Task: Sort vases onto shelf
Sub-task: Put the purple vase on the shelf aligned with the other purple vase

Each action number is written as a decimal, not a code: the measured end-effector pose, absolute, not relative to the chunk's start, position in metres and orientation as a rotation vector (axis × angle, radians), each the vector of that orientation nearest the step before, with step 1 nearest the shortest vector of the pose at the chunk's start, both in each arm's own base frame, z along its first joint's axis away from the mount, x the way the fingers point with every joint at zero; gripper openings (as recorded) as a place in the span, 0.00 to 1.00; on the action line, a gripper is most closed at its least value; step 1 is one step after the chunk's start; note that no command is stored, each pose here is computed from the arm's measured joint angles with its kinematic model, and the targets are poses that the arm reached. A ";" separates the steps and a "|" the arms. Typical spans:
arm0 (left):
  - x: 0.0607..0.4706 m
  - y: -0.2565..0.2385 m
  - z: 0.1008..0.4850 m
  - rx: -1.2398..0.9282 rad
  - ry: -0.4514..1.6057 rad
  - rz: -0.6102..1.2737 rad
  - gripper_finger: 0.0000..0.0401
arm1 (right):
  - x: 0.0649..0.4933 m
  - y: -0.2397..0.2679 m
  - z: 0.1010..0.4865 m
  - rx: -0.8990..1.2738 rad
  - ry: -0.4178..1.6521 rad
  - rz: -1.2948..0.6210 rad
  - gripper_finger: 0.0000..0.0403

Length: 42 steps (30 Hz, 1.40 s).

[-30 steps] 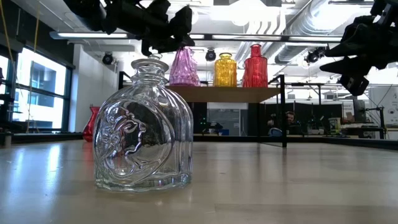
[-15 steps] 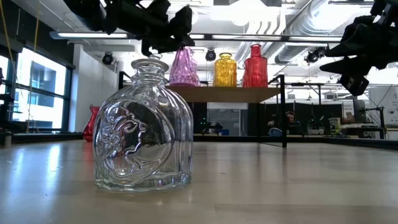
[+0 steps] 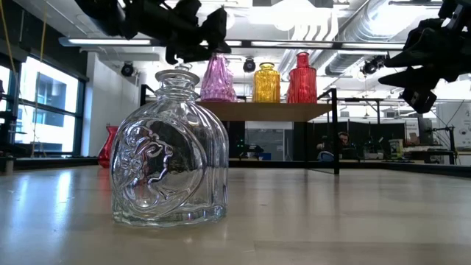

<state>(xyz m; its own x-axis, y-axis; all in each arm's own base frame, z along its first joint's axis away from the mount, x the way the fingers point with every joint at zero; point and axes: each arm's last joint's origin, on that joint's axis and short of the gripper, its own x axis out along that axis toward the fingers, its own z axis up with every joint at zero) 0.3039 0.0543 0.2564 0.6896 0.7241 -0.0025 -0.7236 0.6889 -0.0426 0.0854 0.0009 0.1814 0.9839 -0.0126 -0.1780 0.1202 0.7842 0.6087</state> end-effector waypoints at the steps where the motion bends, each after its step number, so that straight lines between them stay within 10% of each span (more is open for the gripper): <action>1: 0.303 0.054 0.258 -0.037 -0.018 0.810 0.54 | 0.085 0.001 0.181 0.666 0.167 -0.072 0.29; 42: 0.305 0.054 0.285 0.013 -0.102 0.783 0.54 | 0.085 0.001 0.181 0.666 0.168 -0.072 0.29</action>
<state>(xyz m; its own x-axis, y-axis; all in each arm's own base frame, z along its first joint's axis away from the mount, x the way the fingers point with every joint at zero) 0.3055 0.0540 0.2849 0.7039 0.7038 0.0963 -0.7050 0.7087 -0.0259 0.0854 0.0008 0.1814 0.9839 -0.0129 -0.1780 0.1204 0.7843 0.6085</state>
